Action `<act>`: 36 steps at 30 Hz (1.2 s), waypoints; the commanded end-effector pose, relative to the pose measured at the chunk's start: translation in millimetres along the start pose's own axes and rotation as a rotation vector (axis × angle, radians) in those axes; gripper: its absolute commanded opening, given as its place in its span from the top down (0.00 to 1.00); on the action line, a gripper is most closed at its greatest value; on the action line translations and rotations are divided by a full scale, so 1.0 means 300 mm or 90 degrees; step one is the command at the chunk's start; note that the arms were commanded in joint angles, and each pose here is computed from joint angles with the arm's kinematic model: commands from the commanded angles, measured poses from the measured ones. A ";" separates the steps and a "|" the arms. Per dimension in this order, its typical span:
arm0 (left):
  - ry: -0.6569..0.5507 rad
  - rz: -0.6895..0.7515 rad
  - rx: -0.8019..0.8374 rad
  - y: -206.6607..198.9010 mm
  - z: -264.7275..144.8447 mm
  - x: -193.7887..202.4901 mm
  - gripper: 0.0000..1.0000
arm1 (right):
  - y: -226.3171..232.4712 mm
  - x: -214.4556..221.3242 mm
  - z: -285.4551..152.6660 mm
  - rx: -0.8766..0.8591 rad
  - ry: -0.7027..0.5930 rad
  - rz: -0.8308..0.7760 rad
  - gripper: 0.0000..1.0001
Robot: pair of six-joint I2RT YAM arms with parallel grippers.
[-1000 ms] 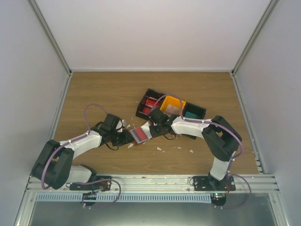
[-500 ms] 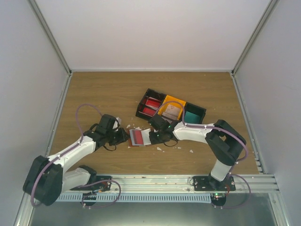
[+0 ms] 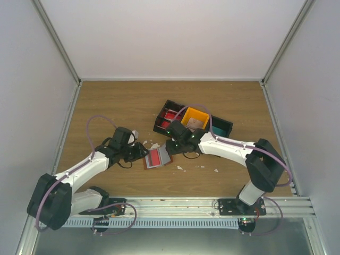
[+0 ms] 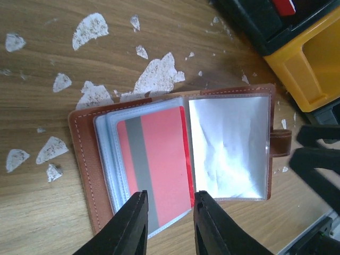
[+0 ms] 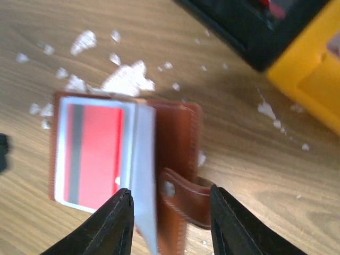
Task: Put the credit cards into the card holder
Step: Adjust the card holder at the center of the board, then insert the credit card into the card holder.
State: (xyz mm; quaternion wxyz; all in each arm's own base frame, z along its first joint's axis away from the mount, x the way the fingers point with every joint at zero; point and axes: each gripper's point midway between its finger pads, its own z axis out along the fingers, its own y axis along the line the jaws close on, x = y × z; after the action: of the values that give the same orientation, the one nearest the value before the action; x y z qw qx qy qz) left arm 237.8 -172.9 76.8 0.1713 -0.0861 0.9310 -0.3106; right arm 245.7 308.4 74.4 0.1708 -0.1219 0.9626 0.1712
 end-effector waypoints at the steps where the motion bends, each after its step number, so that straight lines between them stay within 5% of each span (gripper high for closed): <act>1: 0.005 0.012 0.034 -0.024 0.020 -0.007 0.72 | 0.074 -0.083 -0.098 -0.007 -0.062 -0.078 0.59; 8: 0.026 -0.009 0.024 0.017 0.057 0.019 0.76 | 0.281 -0.067 -0.110 -0.137 -0.043 -0.199 0.62; 21: 0.042 -0.029 0.025 0.050 0.089 0.036 0.75 | 0.102 0.012 0.125 0.012 0.057 -0.167 0.58; 36: 0.056 -0.030 0.041 0.048 0.101 0.048 0.76 | 0.072 0.109 0.210 -0.028 0.114 -0.159 0.50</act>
State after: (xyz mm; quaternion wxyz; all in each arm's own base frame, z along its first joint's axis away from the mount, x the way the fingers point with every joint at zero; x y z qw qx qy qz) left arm 230.3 -180.2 40.6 0.1167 -0.0912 0.9301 -0.3362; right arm 233.2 347.9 26.9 0.1196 -0.2553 0.9470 0.1536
